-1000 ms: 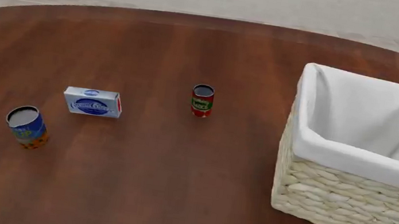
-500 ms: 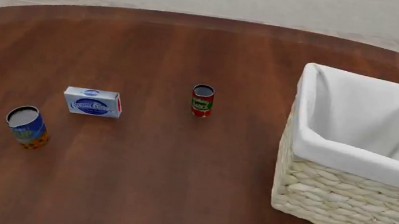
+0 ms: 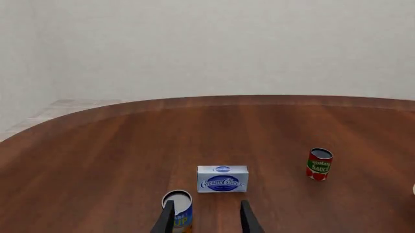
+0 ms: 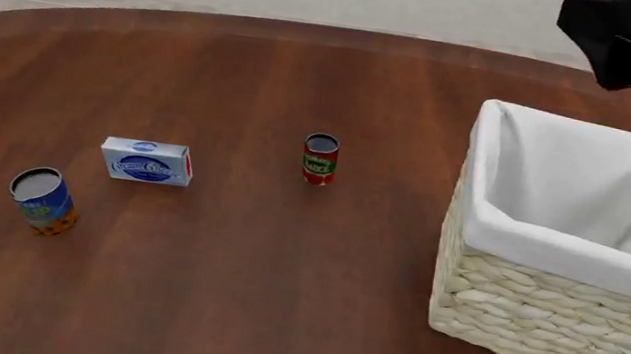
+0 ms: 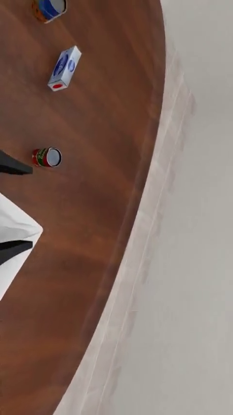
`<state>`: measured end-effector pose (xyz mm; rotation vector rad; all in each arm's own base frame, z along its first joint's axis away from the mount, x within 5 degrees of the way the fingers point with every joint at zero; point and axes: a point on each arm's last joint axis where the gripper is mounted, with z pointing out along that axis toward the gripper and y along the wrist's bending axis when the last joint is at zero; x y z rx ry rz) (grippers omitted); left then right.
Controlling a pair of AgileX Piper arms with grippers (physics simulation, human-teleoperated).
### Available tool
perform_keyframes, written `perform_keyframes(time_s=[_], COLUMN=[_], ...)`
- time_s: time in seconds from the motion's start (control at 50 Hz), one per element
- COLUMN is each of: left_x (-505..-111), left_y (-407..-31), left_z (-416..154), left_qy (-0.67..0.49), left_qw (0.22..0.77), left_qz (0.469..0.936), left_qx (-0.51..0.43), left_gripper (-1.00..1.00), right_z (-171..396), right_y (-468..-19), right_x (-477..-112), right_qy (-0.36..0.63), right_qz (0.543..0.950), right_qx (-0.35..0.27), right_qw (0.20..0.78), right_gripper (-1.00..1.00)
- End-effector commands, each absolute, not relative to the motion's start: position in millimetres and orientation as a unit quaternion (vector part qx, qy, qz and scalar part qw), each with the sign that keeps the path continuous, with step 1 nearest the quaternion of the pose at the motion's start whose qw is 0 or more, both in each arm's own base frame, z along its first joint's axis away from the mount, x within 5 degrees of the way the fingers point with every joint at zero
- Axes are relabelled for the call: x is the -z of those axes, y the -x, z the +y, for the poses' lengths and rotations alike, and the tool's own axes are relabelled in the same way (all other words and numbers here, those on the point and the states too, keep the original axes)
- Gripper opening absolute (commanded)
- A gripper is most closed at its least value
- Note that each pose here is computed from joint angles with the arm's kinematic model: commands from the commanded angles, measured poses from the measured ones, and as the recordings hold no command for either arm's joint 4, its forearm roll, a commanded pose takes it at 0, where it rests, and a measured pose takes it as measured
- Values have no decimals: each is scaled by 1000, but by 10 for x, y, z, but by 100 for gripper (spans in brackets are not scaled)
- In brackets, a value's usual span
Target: Pick up the tomato sauce, and put it in the basket.
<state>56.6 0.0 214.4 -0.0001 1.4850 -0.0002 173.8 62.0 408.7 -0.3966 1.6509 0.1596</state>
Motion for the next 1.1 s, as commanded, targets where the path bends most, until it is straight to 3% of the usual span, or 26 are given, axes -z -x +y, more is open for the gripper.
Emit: perform_keyframes(time_s=[0.02, 0.34, 0.58, 0.78, 1.1], left_x=[-2144, -2144, -2144, -2144, -2144], left_y=[-566, -566, -566, -566, -566], left_z=[0, 0, 0, 0, 0], left_qy=[0, 0, 0, 0, 0], left_qw=[737, 737, 737, 737, 737], left_qz=[676, 676, 676, 676, 676], left_qx=[0, 0, 0, 0, 0], left_gripper=[100, 100, 100, 100, 100], right_z=[877, 1061, 1269, 1349, 1682], right_y=[-2162, -2526, -2944, -3100, -3533], right_x=[-4145, -4153, -3932, -3968, -3646], right_qy=[166, 185, 194, 189, 199], right_qz=[769, 791, 828, 832, 860], right_qx=[-106, -97, -93, -97, -101], right_qw=[609, 575, 518, 512, 459], right_gripper=[100, 100, 100, 100, 100])
